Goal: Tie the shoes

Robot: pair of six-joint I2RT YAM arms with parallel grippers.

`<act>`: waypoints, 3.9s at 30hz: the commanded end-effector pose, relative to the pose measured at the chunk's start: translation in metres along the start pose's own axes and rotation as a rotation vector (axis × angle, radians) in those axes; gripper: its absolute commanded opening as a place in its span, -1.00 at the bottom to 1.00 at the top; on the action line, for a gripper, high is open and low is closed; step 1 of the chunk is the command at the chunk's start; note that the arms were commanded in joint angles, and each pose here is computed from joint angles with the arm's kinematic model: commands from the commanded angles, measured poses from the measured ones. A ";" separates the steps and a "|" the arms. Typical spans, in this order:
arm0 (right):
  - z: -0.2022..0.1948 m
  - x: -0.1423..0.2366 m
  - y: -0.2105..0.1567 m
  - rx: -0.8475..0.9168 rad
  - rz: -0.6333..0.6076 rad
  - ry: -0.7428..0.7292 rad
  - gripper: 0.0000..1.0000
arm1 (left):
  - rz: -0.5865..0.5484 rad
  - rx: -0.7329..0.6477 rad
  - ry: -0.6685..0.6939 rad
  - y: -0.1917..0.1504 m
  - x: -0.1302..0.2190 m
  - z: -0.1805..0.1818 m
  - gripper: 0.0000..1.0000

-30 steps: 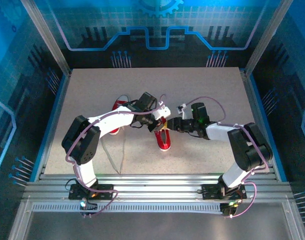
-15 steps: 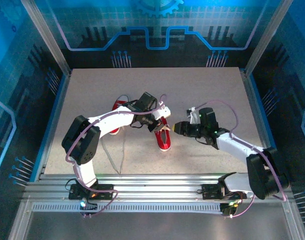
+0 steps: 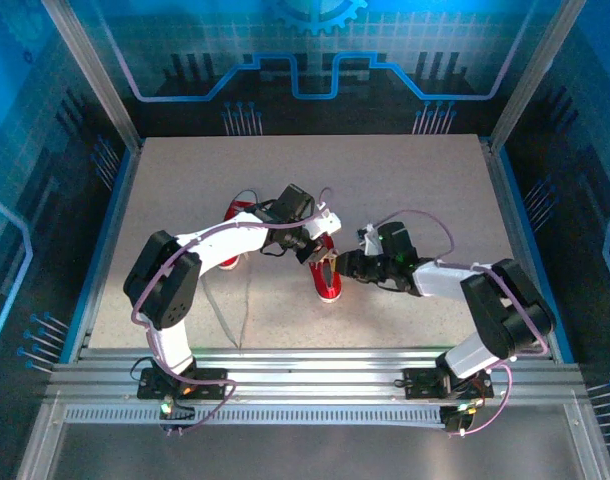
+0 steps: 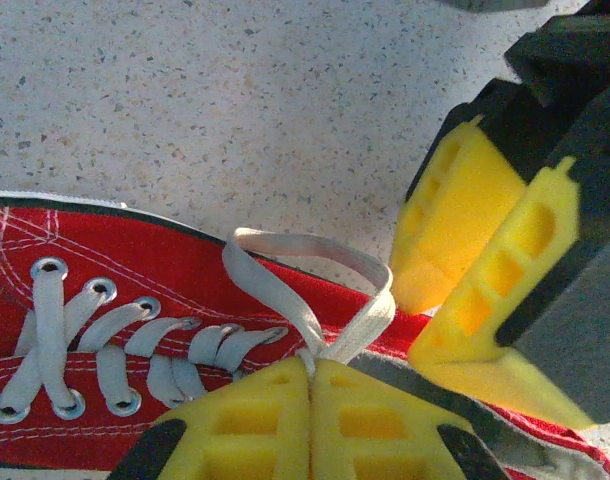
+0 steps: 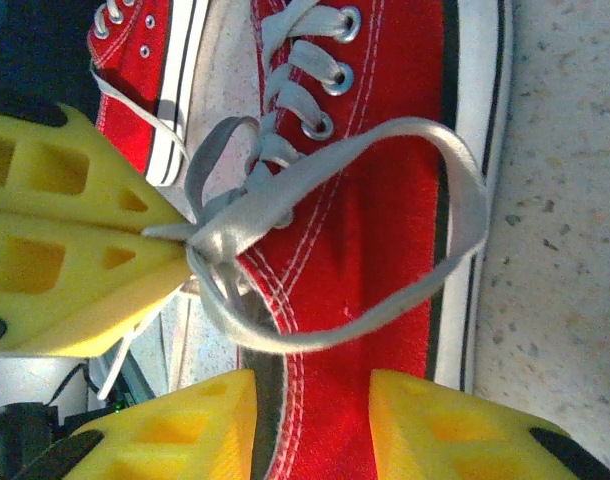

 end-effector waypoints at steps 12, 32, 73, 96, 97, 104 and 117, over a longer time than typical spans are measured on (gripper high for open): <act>0.026 -0.006 0.023 0.045 -0.062 0.085 -0.27 | -0.019 0.012 -0.030 0.001 -0.002 0.000 -0.87; 0.023 -0.004 0.029 0.059 -0.075 0.088 -0.59 | -0.019 0.010 -0.035 -0.001 -0.002 -0.001 -0.87; 0.014 0.001 0.016 0.074 -0.063 0.042 -1.00 | -0.155 0.500 0.233 -0.033 0.002 -0.042 -0.12; 0.019 -0.002 0.013 0.074 -0.055 0.062 -1.00 | -0.124 0.537 0.348 -0.015 0.002 -0.037 0.02; 0.019 -0.002 0.013 0.074 -0.055 0.063 -1.00 | -0.118 0.538 0.350 -0.015 0.000 -0.037 0.02; 0.020 -0.002 0.013 0.076 -0.051 0.065 -1.00 | -0.090 0.545 0.360 -0.019 -0.012 -0.036 0.01; 0.025 0.000 0.014 0.062 -0.056 0.090 -1.00 | -0.068 0.513 0.435 -0.030 -0.006 -0.033 -0.21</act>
Point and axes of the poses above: each hand's point on the last joint's axis, 136 mm out from that joint toward the fingers, its own x axis back along the fingers, its own z axis along the line the jaws close on, y = z × x, the point moved 5 cm from there along x, back along the fingers, and after that the axes turned 8 degrees about -x, right-handed, at the moved point
